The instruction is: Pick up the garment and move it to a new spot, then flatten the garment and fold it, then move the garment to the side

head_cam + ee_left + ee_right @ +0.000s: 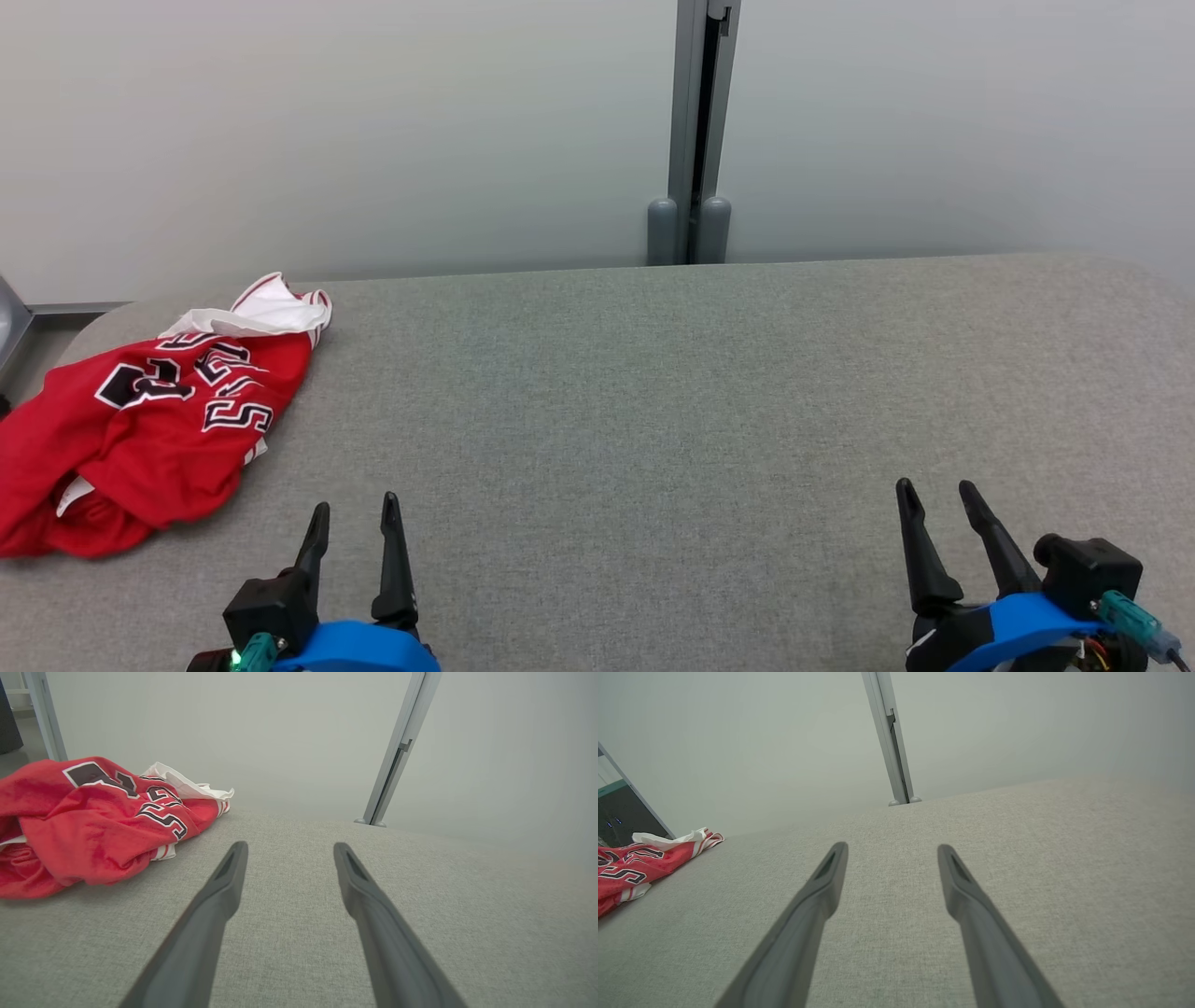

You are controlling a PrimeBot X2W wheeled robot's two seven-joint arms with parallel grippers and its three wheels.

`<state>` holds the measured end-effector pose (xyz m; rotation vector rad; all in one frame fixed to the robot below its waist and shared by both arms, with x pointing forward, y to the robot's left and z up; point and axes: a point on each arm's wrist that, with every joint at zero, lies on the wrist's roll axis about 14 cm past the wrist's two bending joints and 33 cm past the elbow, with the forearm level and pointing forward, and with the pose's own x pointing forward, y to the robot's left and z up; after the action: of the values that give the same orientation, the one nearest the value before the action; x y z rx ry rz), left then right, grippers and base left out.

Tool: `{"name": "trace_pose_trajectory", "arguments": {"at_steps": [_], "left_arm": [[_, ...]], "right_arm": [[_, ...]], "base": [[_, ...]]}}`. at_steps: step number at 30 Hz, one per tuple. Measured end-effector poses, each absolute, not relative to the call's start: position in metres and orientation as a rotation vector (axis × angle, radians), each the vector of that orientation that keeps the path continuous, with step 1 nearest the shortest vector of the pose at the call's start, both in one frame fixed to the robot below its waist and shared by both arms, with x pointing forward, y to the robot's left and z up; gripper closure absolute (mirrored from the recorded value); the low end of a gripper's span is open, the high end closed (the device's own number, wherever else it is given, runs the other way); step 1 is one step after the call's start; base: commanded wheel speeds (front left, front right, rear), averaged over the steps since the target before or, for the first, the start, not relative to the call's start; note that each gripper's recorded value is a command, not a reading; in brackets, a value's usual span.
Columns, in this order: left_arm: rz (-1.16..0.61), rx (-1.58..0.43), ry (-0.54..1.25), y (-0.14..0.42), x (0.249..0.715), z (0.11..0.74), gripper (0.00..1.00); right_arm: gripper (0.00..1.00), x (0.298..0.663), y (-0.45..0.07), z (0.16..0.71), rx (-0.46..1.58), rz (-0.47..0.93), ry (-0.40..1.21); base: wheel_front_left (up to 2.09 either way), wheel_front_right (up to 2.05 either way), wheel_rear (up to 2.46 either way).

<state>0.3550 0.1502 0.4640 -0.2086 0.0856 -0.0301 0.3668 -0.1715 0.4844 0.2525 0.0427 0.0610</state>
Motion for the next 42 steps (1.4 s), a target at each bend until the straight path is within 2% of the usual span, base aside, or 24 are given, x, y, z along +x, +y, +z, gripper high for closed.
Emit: {"name": "trace_pose_trajectory", "arguments": {"at_steps": [17, 30, 34, 42], "left_arm": [[-0.059, -0.123, 0.064, 0.141, 0.353, 0.465, 0.0], [-0.048, -0.128, 0.061, 0.144, 0.349, 0.466, 0.0], [-0.014, -0.121, 0.046, 0.157, 0.344, 0.469, 0.0], [0.227, -0.1, -0.013, 0.234, 0.296, 0.481, 0.0]], "right_arm": [[0.0, 0.366, -0.169, 0.486, 0.135, 0.083, 0.027], [0.0, 0.365, -0.168, 0.484, 0.133, 0.086, 0.031], [0.0, 0.37, -0.157, 0.484, 0.126, 0.122, 0.036], [0.0, 0.391, -0.077, 0.495, 0.114, 0.351, 0.024]], "base": [[0.0, 0.0, 0.0], [0.0, 0.0, 0.0], [0.0, 0.0, 0.0], [0.0, 0.0, 0.0]]}}
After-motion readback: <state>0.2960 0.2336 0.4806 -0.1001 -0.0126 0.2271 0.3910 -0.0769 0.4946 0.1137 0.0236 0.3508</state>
